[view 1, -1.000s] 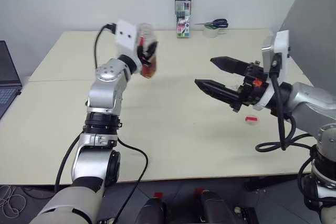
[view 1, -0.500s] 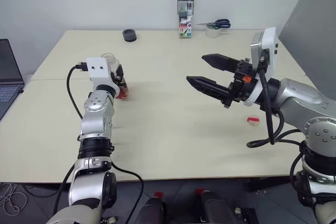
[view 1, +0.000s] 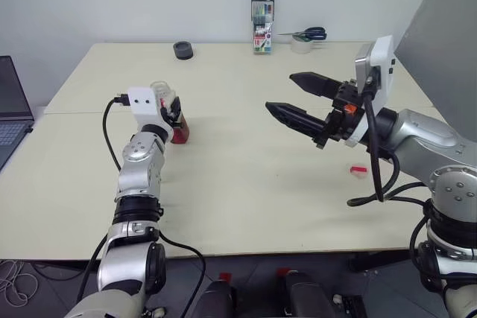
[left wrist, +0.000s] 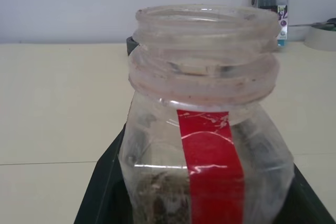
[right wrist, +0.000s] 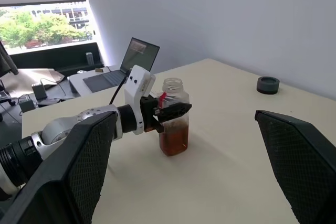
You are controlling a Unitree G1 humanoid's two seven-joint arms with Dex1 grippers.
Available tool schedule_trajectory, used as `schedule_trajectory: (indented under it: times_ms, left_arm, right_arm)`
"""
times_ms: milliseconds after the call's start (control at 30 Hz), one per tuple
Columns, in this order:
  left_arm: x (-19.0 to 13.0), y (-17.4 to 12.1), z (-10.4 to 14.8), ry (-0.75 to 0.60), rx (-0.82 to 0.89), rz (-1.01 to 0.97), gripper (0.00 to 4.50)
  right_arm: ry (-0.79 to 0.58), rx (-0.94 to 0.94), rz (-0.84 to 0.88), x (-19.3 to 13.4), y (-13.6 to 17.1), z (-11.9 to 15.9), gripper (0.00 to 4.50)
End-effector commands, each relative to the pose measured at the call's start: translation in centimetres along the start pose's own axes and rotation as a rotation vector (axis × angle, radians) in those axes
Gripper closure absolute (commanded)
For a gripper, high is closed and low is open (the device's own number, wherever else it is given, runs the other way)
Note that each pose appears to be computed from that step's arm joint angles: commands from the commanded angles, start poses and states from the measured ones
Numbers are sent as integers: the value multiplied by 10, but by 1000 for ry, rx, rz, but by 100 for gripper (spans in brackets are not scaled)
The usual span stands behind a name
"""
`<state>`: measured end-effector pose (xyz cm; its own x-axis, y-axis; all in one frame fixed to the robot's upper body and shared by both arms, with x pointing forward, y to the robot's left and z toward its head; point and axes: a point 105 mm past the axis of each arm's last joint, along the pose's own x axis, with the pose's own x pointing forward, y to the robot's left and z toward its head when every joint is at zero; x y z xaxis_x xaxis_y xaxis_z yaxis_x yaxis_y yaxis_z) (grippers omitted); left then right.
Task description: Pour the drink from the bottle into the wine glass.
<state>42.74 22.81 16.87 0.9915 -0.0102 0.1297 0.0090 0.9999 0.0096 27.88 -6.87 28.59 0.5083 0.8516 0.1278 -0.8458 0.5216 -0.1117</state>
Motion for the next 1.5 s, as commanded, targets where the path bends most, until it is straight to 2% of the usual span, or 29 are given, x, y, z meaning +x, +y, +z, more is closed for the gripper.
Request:
schedule_trajectory:
  times_ms: [33,300,767,967,1100,1200,1267,1333,1400,1500]
  left_arm:
    - [3,1,16,-53,-17,-3,241]
    - [-2,4,11,-35,-3,9,4]
    - [-34,-3,-14,58,-18,8,4]
    - [-62,-4,-31,136,-10,15,4]
    - [-82,-10,-36,190,14,-27,4]
    - [-97,-39,-32,221,55,-236,4]
    - [-109,-69,-22,215,49,-473,4]
    - [-120,-94,-7,195,75,-707,4]
    - [-126,-103,1,191,106,-845,4]
    - [-119,-102,12,191,144,-934,4]
  right_arm:
    - [-37,-27,6,0,4,7,0]
    - [-38,-24,4,0,4,6,0]
    - [-44,-17,6,1,4,4,0]
    - [-40,-11,-7,-1,4,0,0]
    - [-3,10,-76,-15,-3,-13,0]
    - [36,11,-193,-28,-14,-27,0]
    - [44,26,-341,-38,-30,-40,0]
    - [121,19,-528,-53,-53,-64,0]
    - [166,50,-662,-67,-67,-82,0]
    - [133,243,-870,-83,-86,-104,0]
